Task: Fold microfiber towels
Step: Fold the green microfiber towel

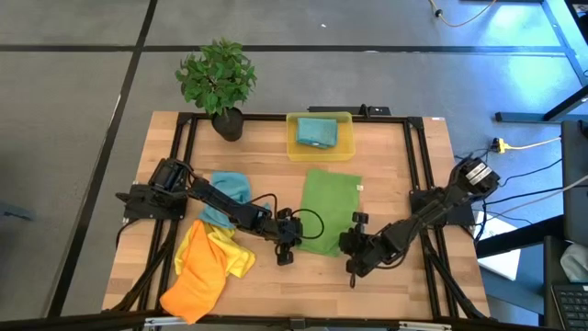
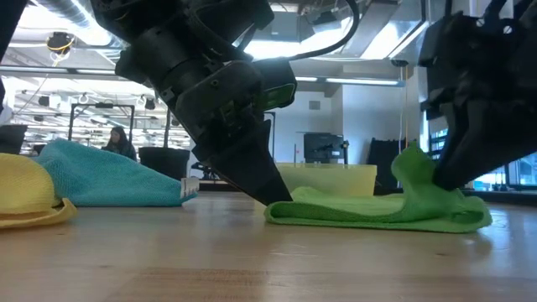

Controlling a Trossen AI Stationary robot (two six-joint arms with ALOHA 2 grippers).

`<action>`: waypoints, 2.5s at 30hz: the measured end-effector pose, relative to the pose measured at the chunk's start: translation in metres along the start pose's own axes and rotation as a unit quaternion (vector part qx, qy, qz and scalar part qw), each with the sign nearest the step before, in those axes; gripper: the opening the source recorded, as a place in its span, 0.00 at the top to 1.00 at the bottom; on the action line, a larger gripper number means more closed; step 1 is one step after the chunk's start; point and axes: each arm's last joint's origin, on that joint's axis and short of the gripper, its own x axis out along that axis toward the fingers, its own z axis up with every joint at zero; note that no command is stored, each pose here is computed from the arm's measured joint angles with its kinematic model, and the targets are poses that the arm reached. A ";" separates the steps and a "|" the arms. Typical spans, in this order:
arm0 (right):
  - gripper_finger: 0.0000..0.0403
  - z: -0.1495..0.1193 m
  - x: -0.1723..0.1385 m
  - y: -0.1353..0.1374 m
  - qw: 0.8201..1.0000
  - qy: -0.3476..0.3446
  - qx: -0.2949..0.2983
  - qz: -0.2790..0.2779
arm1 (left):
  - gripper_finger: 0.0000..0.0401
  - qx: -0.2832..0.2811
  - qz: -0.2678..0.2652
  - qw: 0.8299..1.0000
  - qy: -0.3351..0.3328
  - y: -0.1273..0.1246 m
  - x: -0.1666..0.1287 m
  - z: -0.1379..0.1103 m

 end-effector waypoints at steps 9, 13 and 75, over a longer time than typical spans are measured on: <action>0.87 -0.005 0.010 0.010 0.995 0.055 -0.015 0.077 | 1.00 0.000 0.001 1.000 0.002 0.000 0.000 0.000; 0.87 -0.011 0.001 0.019 0.990 0.070 -0.020 0.118 | 1.00 -0.002 0.001 1.000 0.002 0.000 0.000 0.000; 0.87 -0.038 -0.024 -0.026 0.888 -0.401 0.064 0.214 | 1.00 0.011 -0.006 1.000 -0.009 -0.023 -0.003 -0.008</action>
